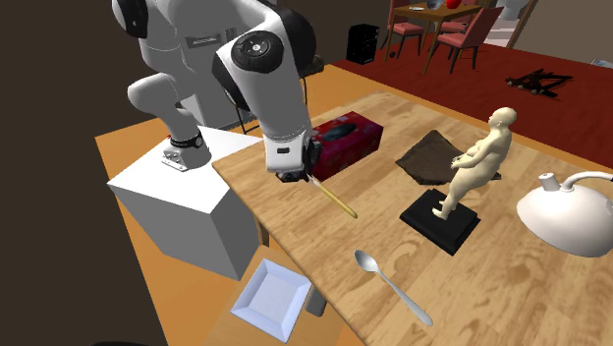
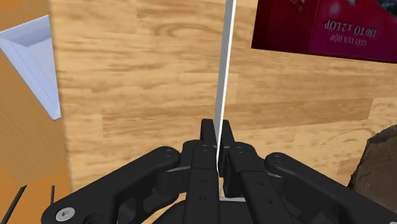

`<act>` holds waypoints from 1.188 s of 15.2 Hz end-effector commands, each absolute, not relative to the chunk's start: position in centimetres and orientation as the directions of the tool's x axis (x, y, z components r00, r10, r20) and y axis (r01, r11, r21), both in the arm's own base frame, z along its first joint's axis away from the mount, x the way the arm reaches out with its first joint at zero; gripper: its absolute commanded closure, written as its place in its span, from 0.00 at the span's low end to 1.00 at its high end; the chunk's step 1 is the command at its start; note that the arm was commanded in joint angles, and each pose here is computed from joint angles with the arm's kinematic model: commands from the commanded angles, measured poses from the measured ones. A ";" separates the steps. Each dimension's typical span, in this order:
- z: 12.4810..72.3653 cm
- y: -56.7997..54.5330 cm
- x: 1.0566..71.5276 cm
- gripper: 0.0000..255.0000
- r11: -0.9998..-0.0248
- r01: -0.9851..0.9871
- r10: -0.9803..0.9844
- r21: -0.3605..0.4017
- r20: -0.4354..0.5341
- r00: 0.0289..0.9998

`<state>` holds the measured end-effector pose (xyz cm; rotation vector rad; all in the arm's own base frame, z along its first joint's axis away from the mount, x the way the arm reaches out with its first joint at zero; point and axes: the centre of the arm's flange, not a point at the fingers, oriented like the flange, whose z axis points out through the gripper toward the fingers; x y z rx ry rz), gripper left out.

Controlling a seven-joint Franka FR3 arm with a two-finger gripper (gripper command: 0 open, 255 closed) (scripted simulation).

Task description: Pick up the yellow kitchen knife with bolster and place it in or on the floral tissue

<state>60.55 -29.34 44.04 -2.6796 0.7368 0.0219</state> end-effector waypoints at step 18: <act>49.5 -17.4 61.4 1.00 -0.799 -0.498 -0.492 -0.338 -0.109 0.864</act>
